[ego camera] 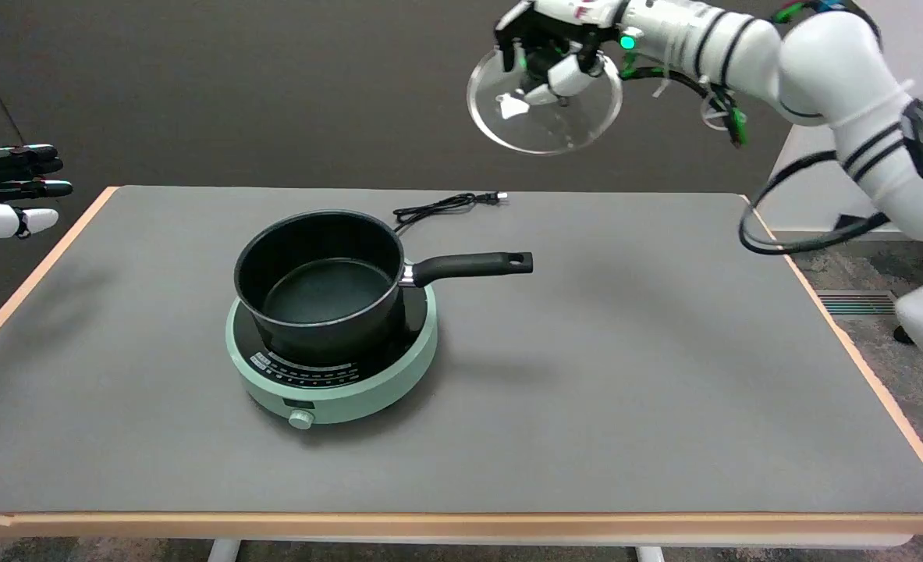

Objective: Place the pot lid onto the table.

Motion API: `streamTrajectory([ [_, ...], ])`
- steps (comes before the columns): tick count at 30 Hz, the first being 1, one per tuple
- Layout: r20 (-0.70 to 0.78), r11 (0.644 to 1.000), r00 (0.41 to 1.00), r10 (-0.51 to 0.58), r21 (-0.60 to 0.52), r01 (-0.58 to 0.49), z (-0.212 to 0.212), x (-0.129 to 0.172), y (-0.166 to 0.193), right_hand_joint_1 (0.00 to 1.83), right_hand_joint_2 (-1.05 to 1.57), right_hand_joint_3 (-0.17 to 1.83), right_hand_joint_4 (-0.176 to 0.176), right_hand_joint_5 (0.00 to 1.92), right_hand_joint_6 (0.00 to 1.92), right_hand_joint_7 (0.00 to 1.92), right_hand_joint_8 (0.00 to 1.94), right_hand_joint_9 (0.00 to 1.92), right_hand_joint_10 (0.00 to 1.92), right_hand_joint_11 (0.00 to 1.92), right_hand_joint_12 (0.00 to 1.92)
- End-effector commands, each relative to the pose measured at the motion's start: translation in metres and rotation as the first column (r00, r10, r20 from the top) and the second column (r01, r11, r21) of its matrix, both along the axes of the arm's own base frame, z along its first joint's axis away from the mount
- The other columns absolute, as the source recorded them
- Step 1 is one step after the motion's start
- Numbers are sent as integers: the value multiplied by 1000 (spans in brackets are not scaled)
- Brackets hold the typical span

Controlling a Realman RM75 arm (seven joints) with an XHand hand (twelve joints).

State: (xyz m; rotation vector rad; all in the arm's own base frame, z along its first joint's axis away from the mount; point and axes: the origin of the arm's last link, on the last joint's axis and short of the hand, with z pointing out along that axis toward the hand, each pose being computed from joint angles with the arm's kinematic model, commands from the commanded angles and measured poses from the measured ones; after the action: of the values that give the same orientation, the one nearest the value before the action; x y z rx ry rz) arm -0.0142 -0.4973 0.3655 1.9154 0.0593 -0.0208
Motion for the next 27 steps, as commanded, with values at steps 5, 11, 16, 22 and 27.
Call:
streamTrajectory([
  [5,206,959,975,82,-284,-20,116,-28,65,1360,936,402,176,699,979,925,1179,859,1350,748,1725],
  [11,368,946,920,136,-325,-10,133,-38,85,1359,939,399,176,705,955,924,1180,860,1352,747,1760],
  [16,426,942,895,133,-334,19,139,-52,92,1358,943,397,176,706,941,918,1189,857,1360,742,1802],
  [22,503,935,853,141,-351,52,145,-71,99,1358,944,395,176,705,939,917,1190,855,1362,738,1809],
  [27,510,934,852,116,-348,81,144,-84,101,1357,945,396,176,704,941,915,1193,853,1366,736,1814],
])
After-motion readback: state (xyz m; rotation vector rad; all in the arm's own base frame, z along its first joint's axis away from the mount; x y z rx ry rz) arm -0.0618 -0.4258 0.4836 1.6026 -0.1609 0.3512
